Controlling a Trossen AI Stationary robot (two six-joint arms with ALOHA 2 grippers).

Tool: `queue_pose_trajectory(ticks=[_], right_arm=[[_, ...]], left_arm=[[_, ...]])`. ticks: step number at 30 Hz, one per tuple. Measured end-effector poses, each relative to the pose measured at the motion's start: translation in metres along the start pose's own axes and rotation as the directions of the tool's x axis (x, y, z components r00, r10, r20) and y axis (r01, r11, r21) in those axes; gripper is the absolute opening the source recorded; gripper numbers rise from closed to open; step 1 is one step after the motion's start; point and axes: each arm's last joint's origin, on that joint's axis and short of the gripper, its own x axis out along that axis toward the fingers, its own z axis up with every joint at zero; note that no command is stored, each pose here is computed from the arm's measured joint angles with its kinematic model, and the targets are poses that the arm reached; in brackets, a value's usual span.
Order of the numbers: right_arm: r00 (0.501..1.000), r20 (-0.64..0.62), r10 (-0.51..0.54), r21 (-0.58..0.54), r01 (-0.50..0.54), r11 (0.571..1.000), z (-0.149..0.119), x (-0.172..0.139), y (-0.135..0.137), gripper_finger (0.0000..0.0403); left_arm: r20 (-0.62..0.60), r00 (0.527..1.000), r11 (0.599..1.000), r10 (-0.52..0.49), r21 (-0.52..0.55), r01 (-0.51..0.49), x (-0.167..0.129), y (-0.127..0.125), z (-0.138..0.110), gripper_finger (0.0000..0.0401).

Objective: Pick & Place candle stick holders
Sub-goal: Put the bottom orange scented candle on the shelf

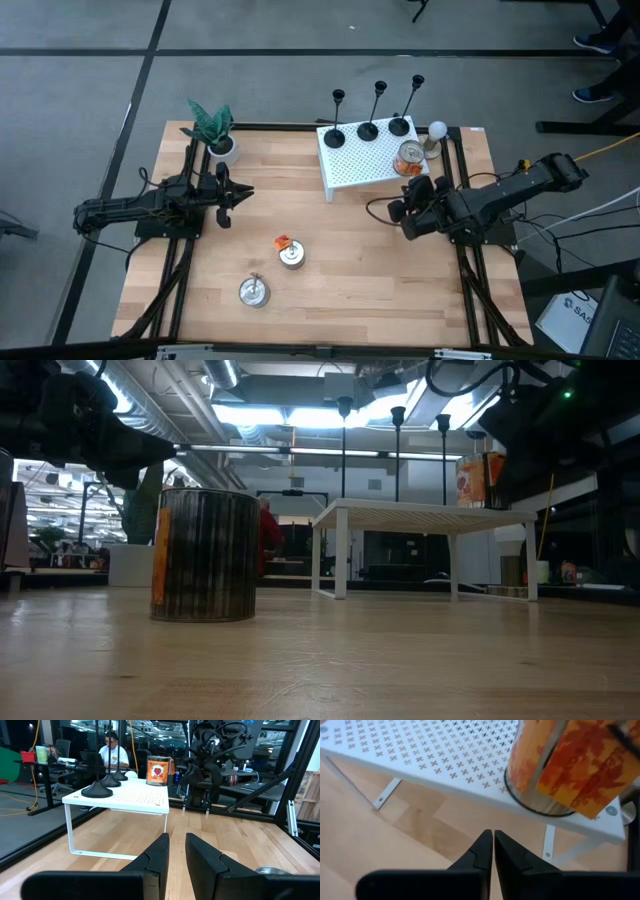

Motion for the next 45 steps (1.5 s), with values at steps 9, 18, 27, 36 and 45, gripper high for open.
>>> queue_pose_trajectory(ticks=[9,18,27,36,45], right_arm=[[0.998,0.058,-0.034,0.001,0.034,0.999,0.003,0.002,-0.002,0.0025],[0.994,0.077,-0.076,-0.011,0.077,0.997,0.007,0.006,-0.005,0.0025],[0.989,0.109,-0.103,-0.026,0.106,0.994,0.010,0.009,-0.007,0.0026],[0.985,0.106,-0.136,-0.063,0.143,0.988,0.014,0.014,-0.010,0.0026],[0.979,0.100,-0.177,-0.102,0.187,0.977,0.019,0.020,-0.014,0.0026]], left_arm=[[0.000,1.000,1.000,0.000,0.000,0.000,0.000,0.000,0.000,0.0059],[0.000,1.000,1.000,0.000,0.000,0.000,0.000,0.000,0.000,0.0059],[0.000,1.000,1.000,0.000,0.000,0.000,0.000,0.000,0.000,0.0059],[0.000,1.000,1.000,0.000,0.000,0.000,0.000,0.000,0.000,0.0059],[0.000,1.000,1.000,0.000,0.000,0.000,0.000,0.000,0.000,0.0059]])
